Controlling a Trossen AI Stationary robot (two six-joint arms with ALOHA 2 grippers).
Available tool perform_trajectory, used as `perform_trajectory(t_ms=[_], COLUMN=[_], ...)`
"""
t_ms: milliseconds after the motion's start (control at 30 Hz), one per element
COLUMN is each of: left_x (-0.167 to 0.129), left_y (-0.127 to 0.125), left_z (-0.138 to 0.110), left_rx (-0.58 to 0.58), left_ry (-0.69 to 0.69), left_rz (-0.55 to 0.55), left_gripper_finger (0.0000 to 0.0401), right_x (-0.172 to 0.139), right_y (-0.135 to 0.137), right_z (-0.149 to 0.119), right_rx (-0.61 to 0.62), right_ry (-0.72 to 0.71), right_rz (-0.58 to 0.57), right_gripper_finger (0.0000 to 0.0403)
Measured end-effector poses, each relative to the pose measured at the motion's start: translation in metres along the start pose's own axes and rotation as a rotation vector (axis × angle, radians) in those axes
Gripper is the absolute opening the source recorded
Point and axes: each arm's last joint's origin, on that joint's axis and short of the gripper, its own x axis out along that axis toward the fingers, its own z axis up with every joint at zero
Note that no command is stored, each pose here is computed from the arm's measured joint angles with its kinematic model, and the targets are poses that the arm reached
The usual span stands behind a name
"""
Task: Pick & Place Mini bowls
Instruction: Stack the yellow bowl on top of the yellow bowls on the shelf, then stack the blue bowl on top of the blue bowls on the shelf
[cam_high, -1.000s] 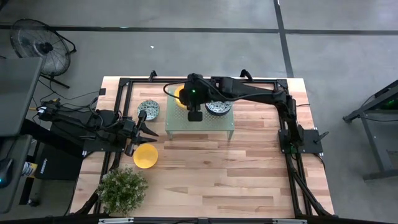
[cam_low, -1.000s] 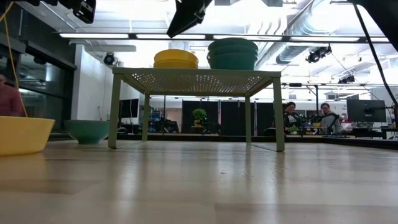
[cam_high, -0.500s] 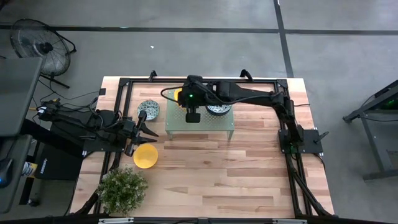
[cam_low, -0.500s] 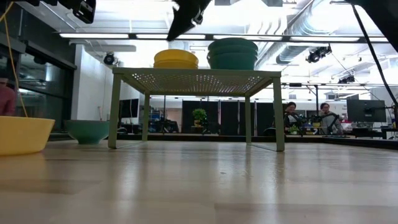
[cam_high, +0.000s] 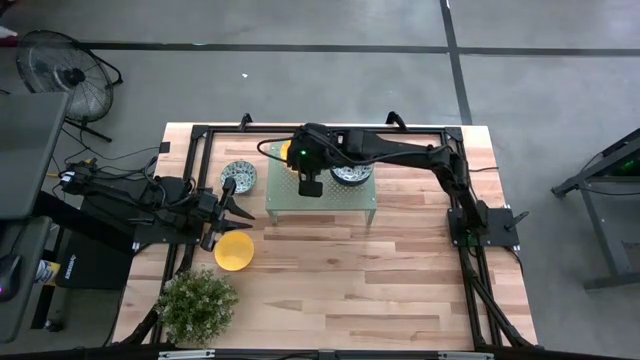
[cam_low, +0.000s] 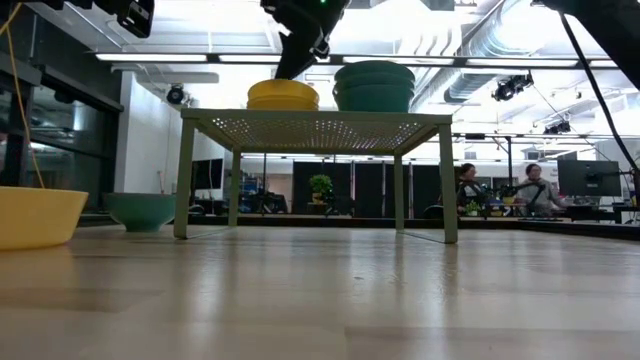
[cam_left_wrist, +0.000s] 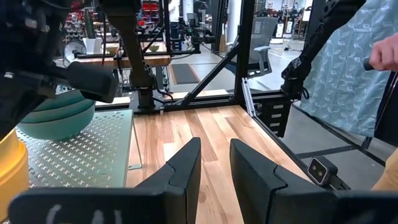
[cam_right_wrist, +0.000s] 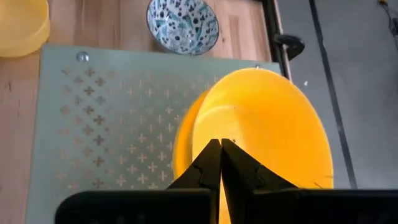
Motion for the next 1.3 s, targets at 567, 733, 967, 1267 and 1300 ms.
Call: perform_trajectory(t_ms=[567,733,967,1267,1300], left_x=[0.000,0.000,0.000,0.000,0.000], left_y=[0.000,0.000,0.000,0.000,0.000], left_z=[0.000,-0.001,-0.002,-0.003,-0.003], left_rx=[0.000,0.000,0.001,0.017,0.020], left_ry=[0.000,0.006,0.022,0.028,0.027], left_rz=[-0.008,-0.009,-0.007,-0.007,-0.007], left_gripper_finger=[0.0083,0.0083,0.0083,0.0083,0.0083], right_x=[0.000,-0.022,-0.101,-0.178,-0.181], right_y=[0.006,0.001,-0.009,-0.017,-0.016], right_z=[0.000,0.006,0.007,-0.040,-0.049], right_rx=[0.004,0.018,0.075,0.169,0.187], right_ry=[0.002,-0.041,-0.165,-0.154,-0.152], right_rz=[0.019,-0.047,-0.023,0.038,0.042], right_gripper_finger=[0.0000,0.0000,0.0000,0.0000,0.0000])
